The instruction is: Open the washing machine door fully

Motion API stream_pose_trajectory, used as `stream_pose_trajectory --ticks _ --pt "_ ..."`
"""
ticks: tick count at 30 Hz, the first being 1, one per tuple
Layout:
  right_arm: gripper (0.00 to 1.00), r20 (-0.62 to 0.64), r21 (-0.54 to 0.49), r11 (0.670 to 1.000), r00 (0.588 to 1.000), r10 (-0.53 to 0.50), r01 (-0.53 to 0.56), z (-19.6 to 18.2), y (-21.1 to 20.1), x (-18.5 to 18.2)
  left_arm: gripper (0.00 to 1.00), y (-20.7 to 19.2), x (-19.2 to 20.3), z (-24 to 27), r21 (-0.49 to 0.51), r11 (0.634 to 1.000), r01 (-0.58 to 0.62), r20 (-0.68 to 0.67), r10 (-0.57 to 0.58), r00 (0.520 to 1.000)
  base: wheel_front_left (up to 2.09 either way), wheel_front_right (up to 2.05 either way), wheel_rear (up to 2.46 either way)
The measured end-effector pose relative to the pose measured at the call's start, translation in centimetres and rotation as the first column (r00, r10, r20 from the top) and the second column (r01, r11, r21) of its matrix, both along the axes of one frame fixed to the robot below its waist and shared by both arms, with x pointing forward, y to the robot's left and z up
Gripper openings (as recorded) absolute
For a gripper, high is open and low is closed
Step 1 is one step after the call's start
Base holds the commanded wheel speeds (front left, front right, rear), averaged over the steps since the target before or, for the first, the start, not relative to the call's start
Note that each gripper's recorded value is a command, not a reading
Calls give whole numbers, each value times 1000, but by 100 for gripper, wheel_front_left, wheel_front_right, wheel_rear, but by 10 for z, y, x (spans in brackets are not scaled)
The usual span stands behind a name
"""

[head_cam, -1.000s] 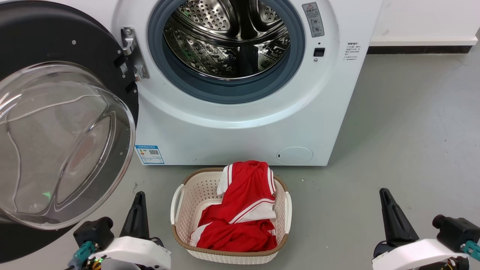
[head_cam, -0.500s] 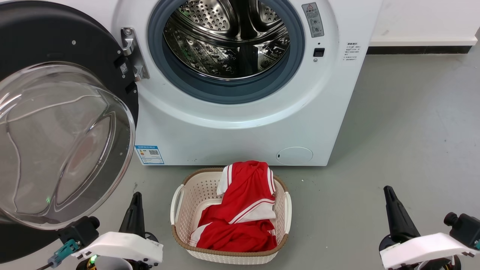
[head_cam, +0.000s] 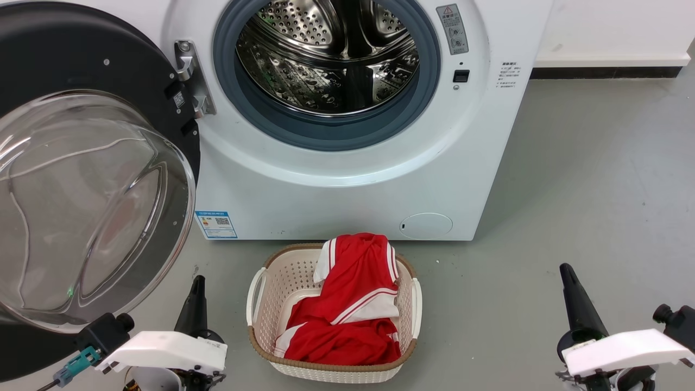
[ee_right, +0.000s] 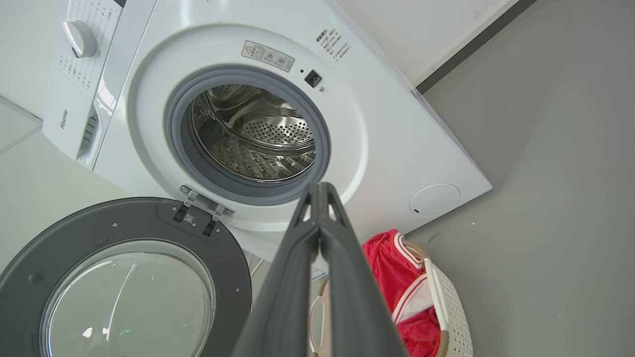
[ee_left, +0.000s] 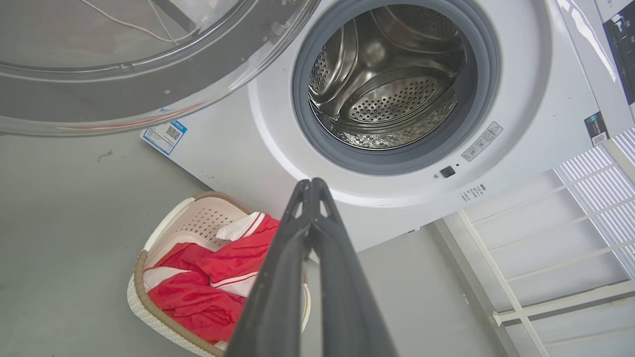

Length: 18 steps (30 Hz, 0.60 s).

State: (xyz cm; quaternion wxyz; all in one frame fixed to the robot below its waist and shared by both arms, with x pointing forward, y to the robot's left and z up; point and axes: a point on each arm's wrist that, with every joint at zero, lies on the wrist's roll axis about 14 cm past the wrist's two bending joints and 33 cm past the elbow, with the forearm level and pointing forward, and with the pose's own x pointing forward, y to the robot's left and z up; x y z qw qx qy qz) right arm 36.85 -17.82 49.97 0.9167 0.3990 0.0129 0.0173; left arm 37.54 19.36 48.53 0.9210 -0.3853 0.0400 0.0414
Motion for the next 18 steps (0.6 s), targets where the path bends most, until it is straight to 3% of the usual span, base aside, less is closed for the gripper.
stream_pose_trajectory --ticks 18 --pt "0 -22 209 978 1000 -17 22 -1 -7 5 0 1 4 1 -223 975 -5 3 6 1000 0 0 0"
